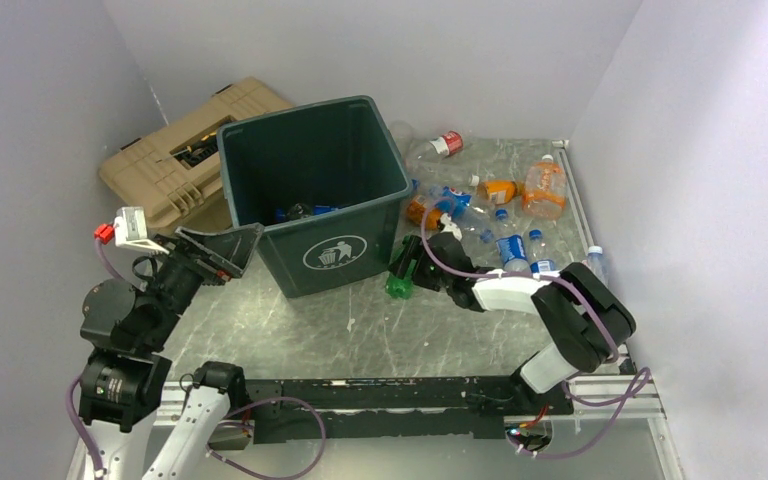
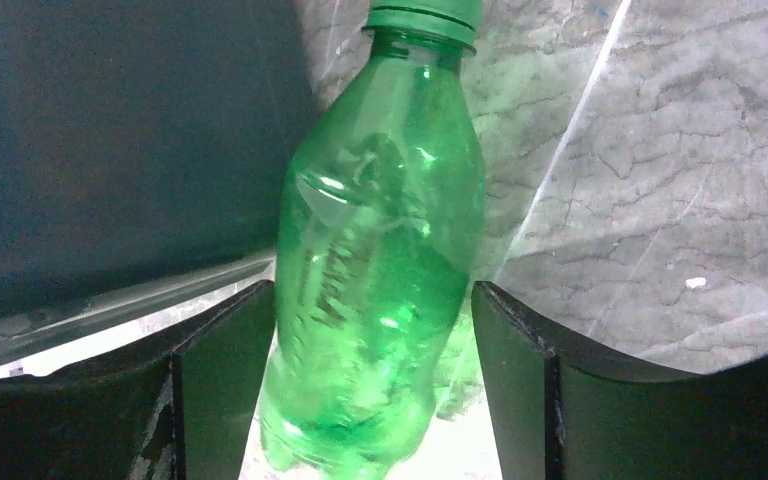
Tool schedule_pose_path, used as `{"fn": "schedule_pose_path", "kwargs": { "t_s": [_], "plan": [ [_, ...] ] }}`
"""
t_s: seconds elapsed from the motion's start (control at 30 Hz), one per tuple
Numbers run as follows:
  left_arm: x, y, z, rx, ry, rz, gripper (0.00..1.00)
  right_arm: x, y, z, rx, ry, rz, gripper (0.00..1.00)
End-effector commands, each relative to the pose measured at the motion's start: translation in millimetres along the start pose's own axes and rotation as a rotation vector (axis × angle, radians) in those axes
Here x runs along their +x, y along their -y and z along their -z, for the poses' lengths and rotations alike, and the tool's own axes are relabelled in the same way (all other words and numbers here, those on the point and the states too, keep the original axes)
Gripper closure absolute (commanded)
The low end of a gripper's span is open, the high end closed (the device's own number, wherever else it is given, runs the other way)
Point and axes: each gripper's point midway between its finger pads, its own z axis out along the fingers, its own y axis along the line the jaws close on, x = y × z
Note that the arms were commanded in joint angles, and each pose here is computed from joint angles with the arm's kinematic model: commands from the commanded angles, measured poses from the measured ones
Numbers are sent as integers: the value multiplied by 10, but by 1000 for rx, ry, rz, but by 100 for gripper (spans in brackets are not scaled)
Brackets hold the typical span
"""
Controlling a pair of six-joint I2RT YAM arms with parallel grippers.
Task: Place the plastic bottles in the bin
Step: Pick up the plastic bottle at the center of the board.
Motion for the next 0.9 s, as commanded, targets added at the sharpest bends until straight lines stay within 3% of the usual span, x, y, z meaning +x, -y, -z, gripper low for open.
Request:
{"fn": "schedule_pose_path", "kwargs": {
  "t_s": [0.0,0.3,0.53,0.7,0.87],
  "plan": [
    [-50,29,49,3,23,-10,4,208,269,43,79,-36,30,27],
    [-52,38,49,5,21,-14,3,192,458,291,119,33,52,47],
    [-121,115,10,45,47,-33,2,-210,189,1168,90,306,195,48],
    [-323,343,-147,154,118,-53,1,-675,-213,1884,-55,487,200,49],
    [-437,767,-474,314,31,-93,2,-936,-669,2463,-247,576,298,51]
  ]
}}
